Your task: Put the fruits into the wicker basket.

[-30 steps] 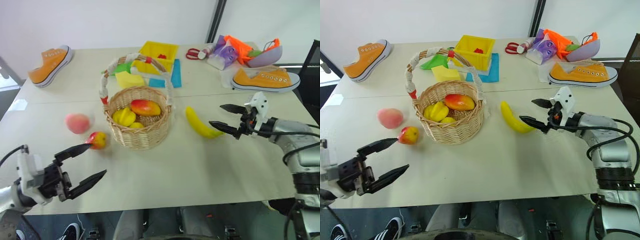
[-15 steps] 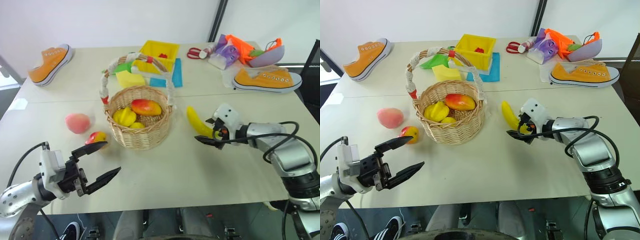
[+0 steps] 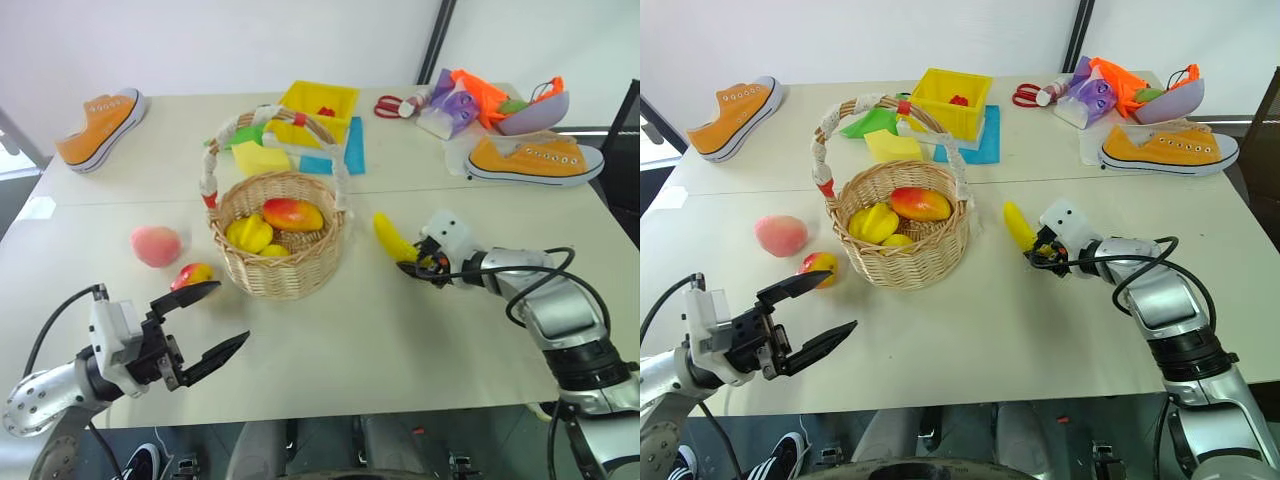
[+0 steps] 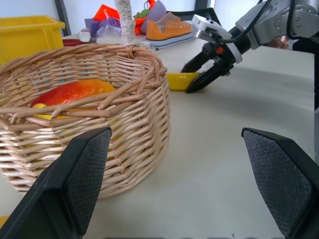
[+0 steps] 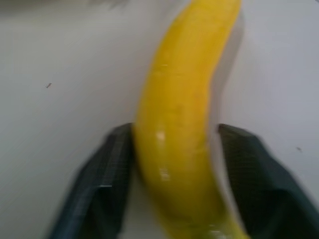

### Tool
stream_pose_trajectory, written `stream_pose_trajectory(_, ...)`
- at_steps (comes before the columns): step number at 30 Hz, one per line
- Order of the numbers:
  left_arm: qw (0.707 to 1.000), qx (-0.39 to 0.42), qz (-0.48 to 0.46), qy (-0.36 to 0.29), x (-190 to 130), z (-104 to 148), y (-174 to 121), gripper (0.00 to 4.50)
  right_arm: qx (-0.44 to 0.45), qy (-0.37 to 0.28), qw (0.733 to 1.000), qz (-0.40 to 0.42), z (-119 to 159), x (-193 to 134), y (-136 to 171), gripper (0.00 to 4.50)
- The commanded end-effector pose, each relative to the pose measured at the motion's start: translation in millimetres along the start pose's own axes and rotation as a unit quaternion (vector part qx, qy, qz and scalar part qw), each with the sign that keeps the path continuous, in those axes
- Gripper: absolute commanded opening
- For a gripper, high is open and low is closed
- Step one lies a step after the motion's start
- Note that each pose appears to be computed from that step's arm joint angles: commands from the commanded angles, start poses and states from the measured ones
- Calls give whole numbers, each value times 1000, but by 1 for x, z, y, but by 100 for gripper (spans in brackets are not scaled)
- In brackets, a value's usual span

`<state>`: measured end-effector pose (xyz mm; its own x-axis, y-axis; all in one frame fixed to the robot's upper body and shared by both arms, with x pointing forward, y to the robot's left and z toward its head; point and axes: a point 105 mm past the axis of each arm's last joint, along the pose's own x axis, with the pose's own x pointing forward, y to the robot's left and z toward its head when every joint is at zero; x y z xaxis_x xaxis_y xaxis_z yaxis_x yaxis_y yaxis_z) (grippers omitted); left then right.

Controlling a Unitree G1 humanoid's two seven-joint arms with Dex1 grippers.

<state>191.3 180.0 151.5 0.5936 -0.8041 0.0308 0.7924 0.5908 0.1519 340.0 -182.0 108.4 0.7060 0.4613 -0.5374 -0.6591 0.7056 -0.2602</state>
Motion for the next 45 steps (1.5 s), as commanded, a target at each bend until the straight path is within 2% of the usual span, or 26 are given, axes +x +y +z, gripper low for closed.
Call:
stream_pose_trajectory(1,1000,19,-2,-12,3,7,-2,450,3,-29,999,-23,13,-7,-13,98)
stream_pose_trajectory(7,1000,16,9,-17,4,9,2,450,59,-108,992,19,37,-32,-15,98)
stream_pose_trajectory(9,1000,15,16,-18,2,10,5,450,69,-163,984,30,54,-53,-23,98)
stream_pose_trajectory(11,999,15,23,-19,1,10,8,450,68,-246,965,63,78,-78,-21,98)
stream_pose_trajectory(13,999,13,30,-21,0,11,12,450,70,-312,937,139,97,-102,-3,98)
stream_pose_trajectory(15,999,14,31,-22,0,11,13,450,73,-344,914,201,105,-116,16,98)
stream_pose_trajectory(20,999,18,39,-25,-1,12,19,450,26,-360,888,287,114,-126,64,98)
stream_pose_trajectory(24,998,19,50,-25,-3,10,22,450,-82,-264,913,301,93,-99,94,98)
stream_pose_trajectory(25,998,19,52,-24,-4,9,22,450,-82,-254,914,304,92,-93,95,98)
stream_pose_trajectory(29,996,15,89,-13,-21,-3,33,450,-100,-298,897,310,125,-73,110,98)
stream_pose_trajectory(33,992,19,126,-9,-39,-9,46,450,-51,-295,908,294,155,-38,115,98)
stream_pose_trajectory(37,989,21,144,-12,-47,-10,51,450,-49,-284,912,292,168,-21,123,98)
stream_pose_trajectory(40,988,21,151,-14,-48,-13,52,450,-82,-270,920,272,172,-8,126,98)
stream_pose_trajectory(45,988,18,151,-25,-42,-14,47,450,-50,-268,933,234,194,9,117,98)
